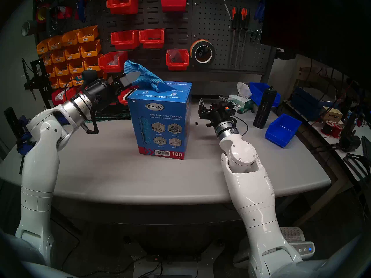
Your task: Take out a shop towel
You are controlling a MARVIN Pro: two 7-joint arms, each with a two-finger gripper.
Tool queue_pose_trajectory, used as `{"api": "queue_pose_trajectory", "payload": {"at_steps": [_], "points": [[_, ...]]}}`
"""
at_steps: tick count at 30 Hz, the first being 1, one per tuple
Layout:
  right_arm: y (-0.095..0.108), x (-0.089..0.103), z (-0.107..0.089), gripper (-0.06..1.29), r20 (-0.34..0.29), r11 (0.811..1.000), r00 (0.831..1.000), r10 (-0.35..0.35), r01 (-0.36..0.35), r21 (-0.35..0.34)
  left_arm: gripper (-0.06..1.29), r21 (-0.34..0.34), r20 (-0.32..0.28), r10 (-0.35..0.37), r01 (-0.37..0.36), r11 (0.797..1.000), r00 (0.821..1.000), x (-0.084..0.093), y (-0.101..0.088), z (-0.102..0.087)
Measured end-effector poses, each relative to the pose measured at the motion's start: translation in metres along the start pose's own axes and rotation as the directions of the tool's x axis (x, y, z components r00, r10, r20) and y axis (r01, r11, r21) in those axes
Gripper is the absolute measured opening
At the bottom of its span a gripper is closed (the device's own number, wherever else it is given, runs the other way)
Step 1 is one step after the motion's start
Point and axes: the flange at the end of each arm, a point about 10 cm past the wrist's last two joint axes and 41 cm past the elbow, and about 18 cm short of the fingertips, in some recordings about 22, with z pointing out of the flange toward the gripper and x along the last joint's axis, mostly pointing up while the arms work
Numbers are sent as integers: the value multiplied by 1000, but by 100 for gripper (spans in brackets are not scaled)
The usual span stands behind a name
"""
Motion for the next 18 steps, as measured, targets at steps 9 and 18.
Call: {"api": "queue_pose_trajectory", "payload": {"at_steps": [9,18], "points": [[0,0,0,125,0,1000,1000,0,0,0,123,-10,-4,-12,12,1000,1000,-3,1,3],[0,0,0,125,0,1000,1000,0,0,0,123,-27,-10,-26,26,999,1000,-7,5,9]]}}
